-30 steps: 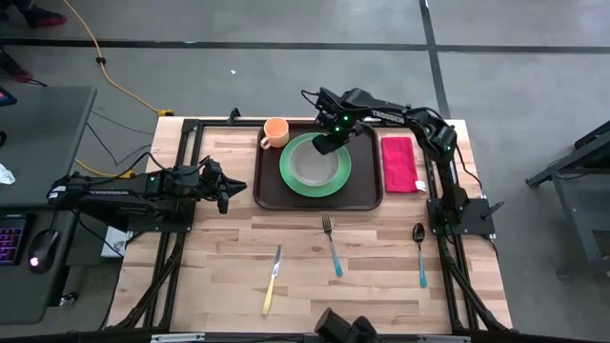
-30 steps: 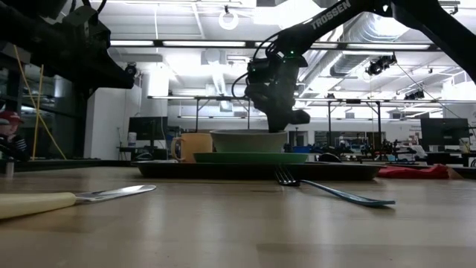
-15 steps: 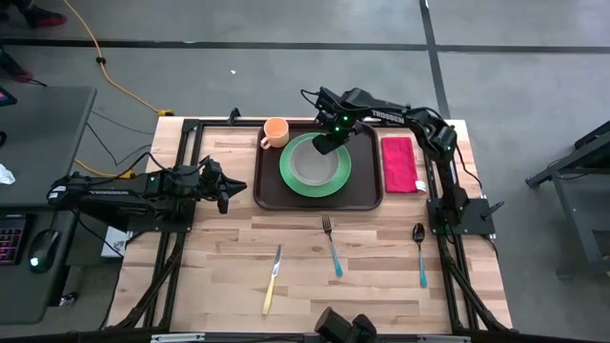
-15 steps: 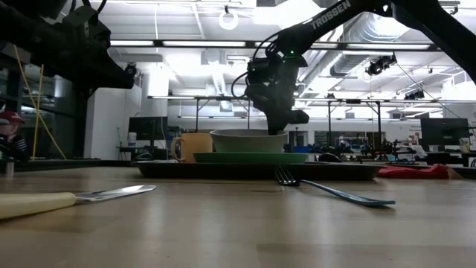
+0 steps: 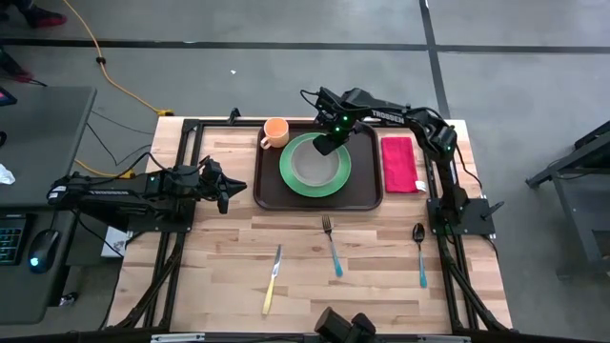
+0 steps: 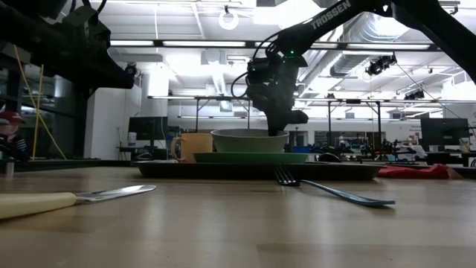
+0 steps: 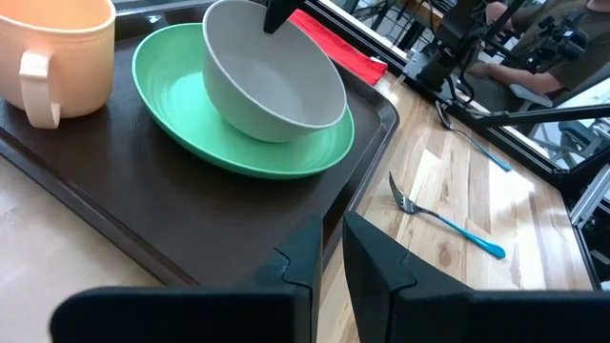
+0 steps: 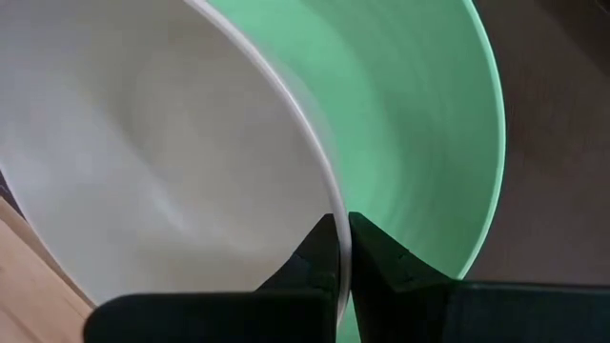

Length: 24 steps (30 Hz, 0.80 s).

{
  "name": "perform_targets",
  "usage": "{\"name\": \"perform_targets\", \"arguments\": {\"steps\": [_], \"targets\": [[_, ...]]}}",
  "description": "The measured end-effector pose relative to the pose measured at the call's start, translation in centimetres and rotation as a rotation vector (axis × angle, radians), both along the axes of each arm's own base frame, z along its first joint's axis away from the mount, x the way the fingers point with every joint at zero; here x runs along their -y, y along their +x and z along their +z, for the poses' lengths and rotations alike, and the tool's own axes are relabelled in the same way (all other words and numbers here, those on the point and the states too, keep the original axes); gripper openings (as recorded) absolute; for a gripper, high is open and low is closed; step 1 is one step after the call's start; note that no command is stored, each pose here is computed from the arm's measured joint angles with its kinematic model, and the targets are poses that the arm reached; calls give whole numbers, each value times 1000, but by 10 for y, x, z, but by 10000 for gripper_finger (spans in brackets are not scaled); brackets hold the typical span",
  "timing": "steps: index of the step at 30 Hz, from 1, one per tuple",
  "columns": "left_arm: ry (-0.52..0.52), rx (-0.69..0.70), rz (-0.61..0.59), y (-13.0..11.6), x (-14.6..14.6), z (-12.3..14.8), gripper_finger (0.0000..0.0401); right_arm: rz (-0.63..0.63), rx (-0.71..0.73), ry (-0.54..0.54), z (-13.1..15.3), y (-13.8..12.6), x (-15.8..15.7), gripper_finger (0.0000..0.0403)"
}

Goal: Set up tray
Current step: Put the gray bowl on top of the green plate on the brown serving tray

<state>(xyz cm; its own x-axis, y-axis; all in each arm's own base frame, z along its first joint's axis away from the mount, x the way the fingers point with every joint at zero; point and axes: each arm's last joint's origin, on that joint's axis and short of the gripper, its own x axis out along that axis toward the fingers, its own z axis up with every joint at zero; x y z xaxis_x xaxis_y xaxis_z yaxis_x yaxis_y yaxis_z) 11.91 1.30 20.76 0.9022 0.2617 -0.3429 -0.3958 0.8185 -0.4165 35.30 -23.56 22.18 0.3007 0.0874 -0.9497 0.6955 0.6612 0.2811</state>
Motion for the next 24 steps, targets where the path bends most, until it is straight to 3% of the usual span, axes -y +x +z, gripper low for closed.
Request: {"name": "perform_targets", "arguments": {"steps": [15, 24], "targets": [[0, 0, 0, 0, 0, 0, 76, 9, 8, -9, 0, 1, 1, 3], [8, -2, -3, 0, 0, 0, 76, -7, -10, -32, 0, 0, 2, 70]]}}
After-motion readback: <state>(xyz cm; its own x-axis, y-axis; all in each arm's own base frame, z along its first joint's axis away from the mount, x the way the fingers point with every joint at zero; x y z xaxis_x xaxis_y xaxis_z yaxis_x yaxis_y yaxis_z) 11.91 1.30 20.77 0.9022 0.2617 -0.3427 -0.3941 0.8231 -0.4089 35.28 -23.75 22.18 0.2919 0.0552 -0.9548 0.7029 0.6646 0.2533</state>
